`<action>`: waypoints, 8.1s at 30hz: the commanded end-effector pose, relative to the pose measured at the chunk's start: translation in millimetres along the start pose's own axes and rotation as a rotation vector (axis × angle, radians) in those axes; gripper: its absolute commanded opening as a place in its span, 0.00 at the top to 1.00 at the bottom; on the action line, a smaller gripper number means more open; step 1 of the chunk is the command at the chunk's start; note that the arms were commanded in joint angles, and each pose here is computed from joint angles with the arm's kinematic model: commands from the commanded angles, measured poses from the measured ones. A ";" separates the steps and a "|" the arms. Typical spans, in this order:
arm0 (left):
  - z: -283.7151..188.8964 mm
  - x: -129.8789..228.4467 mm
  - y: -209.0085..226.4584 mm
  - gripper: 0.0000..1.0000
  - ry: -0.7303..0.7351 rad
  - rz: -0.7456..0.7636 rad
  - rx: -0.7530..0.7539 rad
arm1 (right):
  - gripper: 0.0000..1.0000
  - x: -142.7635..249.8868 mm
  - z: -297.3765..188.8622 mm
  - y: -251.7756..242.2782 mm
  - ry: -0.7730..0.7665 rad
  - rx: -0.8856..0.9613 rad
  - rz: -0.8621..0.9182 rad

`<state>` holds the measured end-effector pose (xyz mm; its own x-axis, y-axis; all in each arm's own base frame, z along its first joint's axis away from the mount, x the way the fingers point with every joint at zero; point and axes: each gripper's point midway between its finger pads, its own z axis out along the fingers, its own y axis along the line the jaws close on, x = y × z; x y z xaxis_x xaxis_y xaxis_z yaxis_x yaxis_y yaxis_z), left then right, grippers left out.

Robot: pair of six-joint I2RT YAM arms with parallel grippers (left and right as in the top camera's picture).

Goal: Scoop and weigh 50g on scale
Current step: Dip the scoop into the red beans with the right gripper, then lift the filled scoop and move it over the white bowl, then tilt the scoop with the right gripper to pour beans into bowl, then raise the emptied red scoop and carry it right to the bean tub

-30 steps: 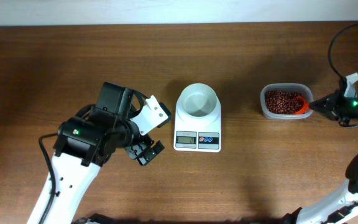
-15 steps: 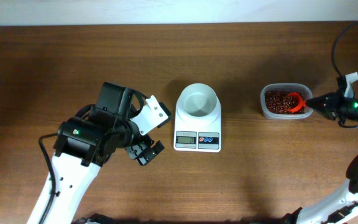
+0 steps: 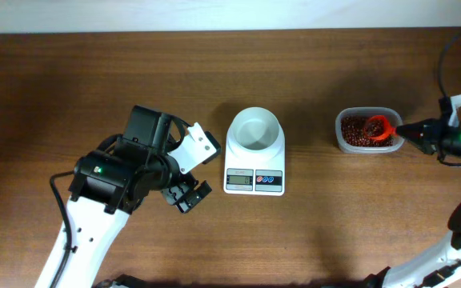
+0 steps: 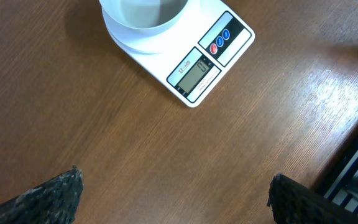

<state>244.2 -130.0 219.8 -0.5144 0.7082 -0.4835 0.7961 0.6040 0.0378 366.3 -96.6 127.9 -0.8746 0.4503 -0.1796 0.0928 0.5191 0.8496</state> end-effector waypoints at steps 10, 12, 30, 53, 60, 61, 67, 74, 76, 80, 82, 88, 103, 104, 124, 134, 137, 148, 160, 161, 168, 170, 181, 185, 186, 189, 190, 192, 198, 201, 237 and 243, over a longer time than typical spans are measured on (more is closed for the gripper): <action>-3.8 -5.0 -0.6 0.01 -0.023 0.020 0.006 | 0.96 11.8 7.8 36.9 0.017 -0.185 -0.014; -3.8 -5.1 -0.6 0.01 -0.023 0.020 0.006 | 0.96 17.2 22.5 49.5 0.058 -0.208 -0.029; -3.8 -5.0 -0.6 0.01 -0.023 0.020 0.006 | 0.96 102.5 145.9 165.7 0.416 -0.447 -0.271; -3.8 -5.0 -0.6 0.01 -0.023 0.020 0.006 | 0.96 95.9 181.9 149.5 0.399 -0.341 -0.597; -3.8 -5.0 -0.6 0.01 -0.023 0.020 0.006 | 0.96 89.6 185.2 150.9 0.374 -0.347 -0.641; -3.8 -5.0 -0.6 0.01 -0.023 0.020 0.006 | 0.96 88.8 185.5 151.4 0.372 -0.347 -0.635; -3.8 -5.1 -0.6 0.01 -0.023 0.020 0.006 | 0.96 88.0 191.1 152.0 0.376 -0.327 -0.619; -3.8 -5.0 -0.6 0.01 -0.023 0.020 0.006 | 0.96 87.2 207.1 150.4 0.385 -0.250 -0.589; -3.8 -5.0 -0.6 0.01 -0.023 0.020 0.006 | 0.96 91.1 203.1 161.2 0.381 -0.328 -0.627; -3.8 -5.0 -0.6 0.01 -0.023 0.020 0.006 | 0.96 90.4 200.7 166.3 0.372 -0.341 -0.644; -3.8 -5.0 -0.6 0.01 -0.023 0.020 0.006 | 0.96 85.1 203.6 159.4 0.366 -0.277 -0.630; -3.8 -5.0 -0.6 0.01 -0.023 0.020 0.006 | 0.96 89.0 201.4 164.3 0.372 -0.284 -0.640; -3.8 -5.0 -0.6 0.01 -0.023 0.020 0.006 | 0.96 80.6 202.9 171.1 0.340 -0.223 -0.633; -3.8 -5.0 -0.6 0.01 -0.023 0.020 0.006 | 0.96 87.0 197.4 183.6 0.344 -0.312 -0.685; -3.8 -5.0 -0.6 0.01 -0.023 0.020 0.006 | 0.96 83.8 198.3 184.3 0.339 -0.291 -0.639; -3.8 -5.0 -0.6 0.01 -0.023 0.020 0.006 | 0.96 83.6 198.6 183.3 0.343 -0.278 -0.605; -3.8 -5.0 -0.6 0.01 -0.023 0.020 0.006 | 0.96 83.6 198.6 183.3 0.343 -0.278 -0.604; -3.8 -5.0 -0.6 0.01 -0.023 0.020 0.006 | 0.96 98.8 182.4 213.1 0.330 -0.528 -0.757; -3.8 -5.0 -0.6 0.01 -0.023 0.020 0.006 | 0.96 97.3 184.6 195.0 0.330 -0.383 -0.875; -3.8 -5.0 -0.6 0.01 -0.023 0.020 0.006 | 0.96 91.5 188.5 183.2 0.332 -0.291 -0.891; -3.8 -5.0 -0.6 0.01 -0.023 0.020 0.006 | 0.96 81.3 187.4 177.7 0.329 -0.150 -0.910; -3.8 -5.0 -0.6 0.01 -0.023 0.020 0.006 | 0.96 78.3 191.5 173.8 0.326 -0.106 -0.923; -3.8 -5.0 -0.6 0.01 -0.023 0.020 0.006 | 0.96 91.4 188.1 183.7 0.357 -0.082 -0.984; -3.8 -5.0 -0.6 0.01 -0.023 0.020 0.006 | 0.96 96.7 192.7 186.0 0.368 -0.043 -0.983; -3.8 -5.0 -0.6 0.01 -0.023 0.020 0.006 | 0.96 96.8 195.1 188.8 0.363 -0.052 -1.016; -3.8 -5.0 -0.6 0.01 -0.023 0.020 0.006 | 0.96 101.6 192.9 197.2 0.365 -0.098 -1.005; -3.8 -5.0 -0.6 0.01 -0.023 0.020 0.006 | 0.96 99.4 194.8 195.3 0.360 -0.075 -1.021; -3.8 -5.0 -0.6 0.01 -0.023 0.020 0.006 | 0.96 95.8 193.2 187.3 0.361 -0.003 -0.969; -3.8 -5.1 -0.6 0.01 -0.023 0.020 0.006 | 0.96 89.0 191.8 188.6 0.332 0.037 -0.953; -3.8 -5.0 -0.6 0.01 -0.023 0.020 0.006 | 0.96 102.0 191.7 199.4 0.359 -0.048 -1.025; -3.8 -4.9 -0.7 0.01 -0.022 0.020 0.006 | 0.96 109.1 198.6 190.7 0.360 0.394 -1.242; -3.8 -5.0 -0.6 0.01 -0.023 0.020 0.006 | 0.96 120.3 206.6 193.4 0.371 0.500 -1.334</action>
<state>244.1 -130.0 219.8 -0.5118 0.7104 -0.4831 0.7978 0.6016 0.0393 374.8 208.0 150.5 -0.5428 -0.7022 -0.4607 -0.7819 0.6227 -0.0279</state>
